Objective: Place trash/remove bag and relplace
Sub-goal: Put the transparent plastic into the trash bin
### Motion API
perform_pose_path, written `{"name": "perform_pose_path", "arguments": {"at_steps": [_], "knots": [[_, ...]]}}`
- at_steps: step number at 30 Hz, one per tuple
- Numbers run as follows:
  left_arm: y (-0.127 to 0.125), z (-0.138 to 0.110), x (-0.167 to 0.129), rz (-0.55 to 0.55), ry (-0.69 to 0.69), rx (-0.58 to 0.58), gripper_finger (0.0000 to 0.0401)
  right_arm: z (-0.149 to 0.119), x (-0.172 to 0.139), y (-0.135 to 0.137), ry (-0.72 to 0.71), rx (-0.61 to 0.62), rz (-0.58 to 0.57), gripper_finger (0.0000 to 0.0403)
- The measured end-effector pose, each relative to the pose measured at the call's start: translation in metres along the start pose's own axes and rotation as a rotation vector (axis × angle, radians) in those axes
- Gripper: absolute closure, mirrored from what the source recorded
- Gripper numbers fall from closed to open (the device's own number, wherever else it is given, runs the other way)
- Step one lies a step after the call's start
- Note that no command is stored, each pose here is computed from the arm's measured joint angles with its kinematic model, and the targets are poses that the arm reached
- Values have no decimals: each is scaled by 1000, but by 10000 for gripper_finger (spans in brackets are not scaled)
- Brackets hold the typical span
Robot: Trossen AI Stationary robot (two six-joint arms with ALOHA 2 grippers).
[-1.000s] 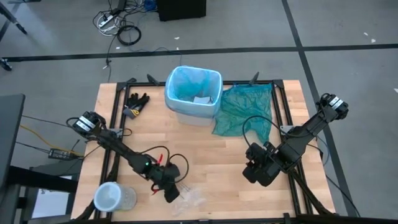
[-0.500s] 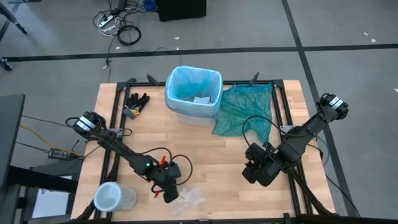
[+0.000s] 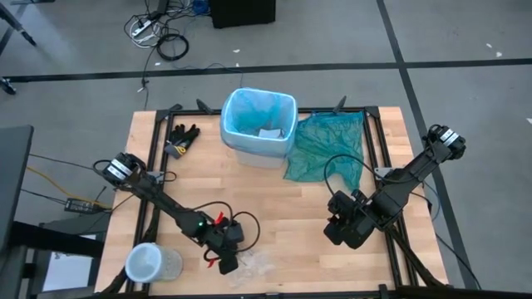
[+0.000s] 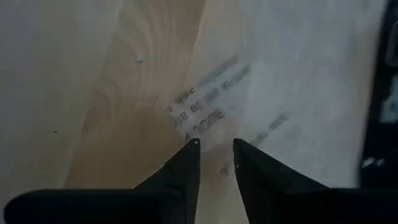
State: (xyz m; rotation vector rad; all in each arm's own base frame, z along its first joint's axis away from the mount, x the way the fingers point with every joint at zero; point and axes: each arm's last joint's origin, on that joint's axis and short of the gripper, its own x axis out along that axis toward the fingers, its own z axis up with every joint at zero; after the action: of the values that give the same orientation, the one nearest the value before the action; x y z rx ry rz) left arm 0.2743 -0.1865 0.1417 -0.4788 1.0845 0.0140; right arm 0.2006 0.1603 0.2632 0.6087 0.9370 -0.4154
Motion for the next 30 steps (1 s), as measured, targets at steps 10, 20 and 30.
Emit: {"name": "perform_pose_path", "arguments": {"at_steps": [10, 20, 30], "knots": [[1, -4, 17, -7, 33, 57, 331, 0, 0, 0, 3, -3, -2, 240], [-3, 4, 9, 97, 48, 138, 398, 0, 0, 0, 3, 7, -3, 281], [18, 34, -38, 390, 5, 264, 400, 0, 0, 0, -1, 13, 4, 318]]}}
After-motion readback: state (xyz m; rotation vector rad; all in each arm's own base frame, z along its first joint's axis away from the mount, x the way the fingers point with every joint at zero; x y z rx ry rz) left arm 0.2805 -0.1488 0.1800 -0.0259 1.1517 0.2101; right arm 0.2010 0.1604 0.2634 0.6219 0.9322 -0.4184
